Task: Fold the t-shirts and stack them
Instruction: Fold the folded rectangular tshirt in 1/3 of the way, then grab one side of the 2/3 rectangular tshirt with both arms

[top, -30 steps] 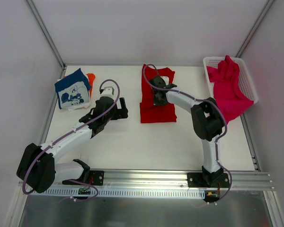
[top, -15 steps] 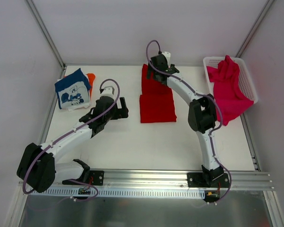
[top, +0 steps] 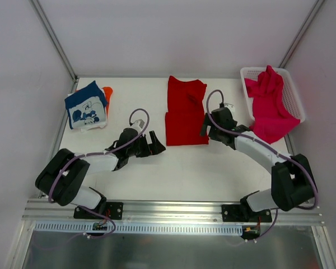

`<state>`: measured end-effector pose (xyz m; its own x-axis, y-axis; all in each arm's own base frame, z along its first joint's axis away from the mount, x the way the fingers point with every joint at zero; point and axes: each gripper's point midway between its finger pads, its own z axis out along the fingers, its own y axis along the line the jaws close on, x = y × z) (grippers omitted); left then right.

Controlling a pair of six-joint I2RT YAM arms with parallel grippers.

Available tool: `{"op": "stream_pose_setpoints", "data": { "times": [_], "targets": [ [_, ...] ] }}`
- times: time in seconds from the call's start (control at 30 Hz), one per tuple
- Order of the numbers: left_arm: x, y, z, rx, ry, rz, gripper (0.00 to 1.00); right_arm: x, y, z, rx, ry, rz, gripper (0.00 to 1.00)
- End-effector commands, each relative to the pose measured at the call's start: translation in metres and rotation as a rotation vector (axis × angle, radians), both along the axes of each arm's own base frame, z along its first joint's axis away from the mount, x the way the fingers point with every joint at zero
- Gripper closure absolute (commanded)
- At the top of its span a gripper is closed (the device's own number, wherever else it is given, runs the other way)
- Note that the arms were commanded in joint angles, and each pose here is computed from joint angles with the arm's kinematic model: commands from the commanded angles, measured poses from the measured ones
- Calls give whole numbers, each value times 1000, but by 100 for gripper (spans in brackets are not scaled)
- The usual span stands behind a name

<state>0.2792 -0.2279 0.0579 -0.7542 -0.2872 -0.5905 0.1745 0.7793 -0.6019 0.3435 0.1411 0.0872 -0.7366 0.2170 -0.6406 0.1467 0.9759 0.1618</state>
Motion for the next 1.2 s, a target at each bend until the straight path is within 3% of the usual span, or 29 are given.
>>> {"op": "stream_pose_setpoints", "data": {
  "times": [0.0, 0.37, 0.67, 1.0, 1.17],
  "targets": [
    [0, -32, 26, -232, -38, -71, 1, -22, 1, 0, 109, -46, -24, 0],
    [5, -47, 0, -287, 25, -37, 1, -57, -2, -37, 219, -14, -45, 1],
    [14, -47, -18, -222, 67, -16, 1, -34, 36, -68, 523, 26, 20, 4],
    [22, -49, -26, -183, 79, -17, 1, -21, 23, -81, 583, 37, -39, 8],
    [26, -57, -31, -210, 99, -22, 1, -27, 16, -85, 579, 43, -59, 21]
  ]
}}
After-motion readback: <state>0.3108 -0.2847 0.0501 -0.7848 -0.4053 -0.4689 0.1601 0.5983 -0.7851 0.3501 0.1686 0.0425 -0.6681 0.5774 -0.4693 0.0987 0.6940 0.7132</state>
